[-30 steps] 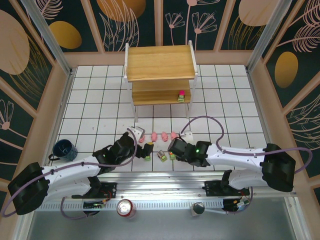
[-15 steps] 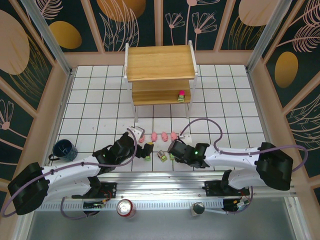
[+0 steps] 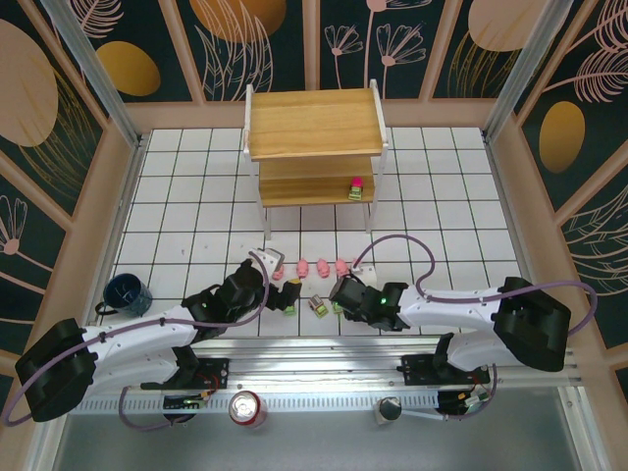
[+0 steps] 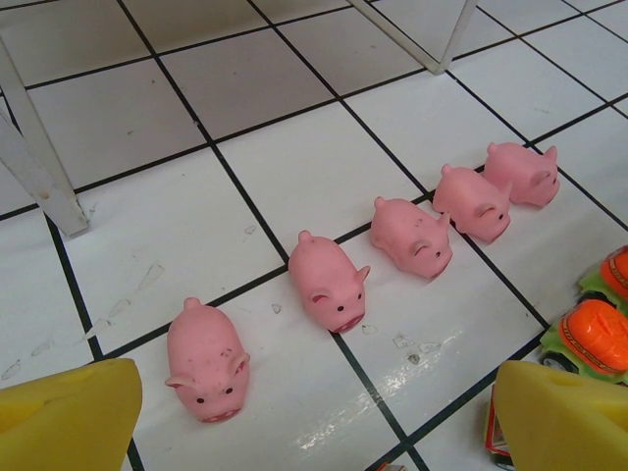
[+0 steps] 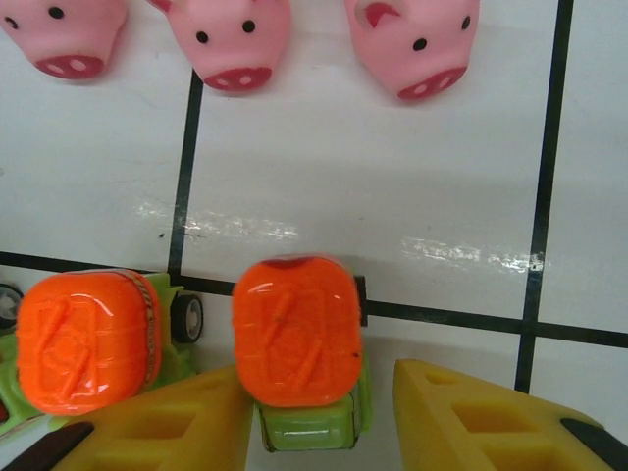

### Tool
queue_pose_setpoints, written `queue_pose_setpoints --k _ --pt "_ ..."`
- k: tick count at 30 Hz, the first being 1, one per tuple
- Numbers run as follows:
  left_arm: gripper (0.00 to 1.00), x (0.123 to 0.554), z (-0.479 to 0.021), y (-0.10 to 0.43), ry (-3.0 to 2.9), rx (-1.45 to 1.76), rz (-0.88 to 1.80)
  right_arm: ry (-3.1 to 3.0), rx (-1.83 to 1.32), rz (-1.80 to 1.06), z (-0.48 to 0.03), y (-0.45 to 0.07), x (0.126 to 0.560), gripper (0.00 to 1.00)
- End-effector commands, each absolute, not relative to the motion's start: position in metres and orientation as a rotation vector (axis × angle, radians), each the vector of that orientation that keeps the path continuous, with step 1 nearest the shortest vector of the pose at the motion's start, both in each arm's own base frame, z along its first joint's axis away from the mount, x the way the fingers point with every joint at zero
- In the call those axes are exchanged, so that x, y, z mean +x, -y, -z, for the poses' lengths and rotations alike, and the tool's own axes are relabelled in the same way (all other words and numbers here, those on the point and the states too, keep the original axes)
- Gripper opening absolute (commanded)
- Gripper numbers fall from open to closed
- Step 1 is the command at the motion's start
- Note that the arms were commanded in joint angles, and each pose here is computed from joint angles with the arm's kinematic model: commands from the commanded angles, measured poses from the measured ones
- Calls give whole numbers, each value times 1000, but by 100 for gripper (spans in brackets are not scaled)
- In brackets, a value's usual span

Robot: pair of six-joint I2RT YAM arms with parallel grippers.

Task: Place and organize the plastic toys onto the shelf

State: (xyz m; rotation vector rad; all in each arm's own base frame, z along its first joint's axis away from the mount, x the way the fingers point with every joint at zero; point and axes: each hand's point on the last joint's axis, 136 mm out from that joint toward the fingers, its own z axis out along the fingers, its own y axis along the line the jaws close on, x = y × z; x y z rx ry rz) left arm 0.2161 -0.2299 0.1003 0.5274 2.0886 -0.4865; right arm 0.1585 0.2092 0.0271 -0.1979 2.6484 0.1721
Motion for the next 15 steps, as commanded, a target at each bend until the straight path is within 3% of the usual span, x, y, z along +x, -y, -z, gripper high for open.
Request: queue_pose_setpoints --k 1,15 --pt "92 216 -101 230 -2086 520 482 -2657 -206 -167 -19 -208 158 42" --pt "92 216 -100 230 -2087 519 478 -2667 -217 -139 -11 -206 158 39"
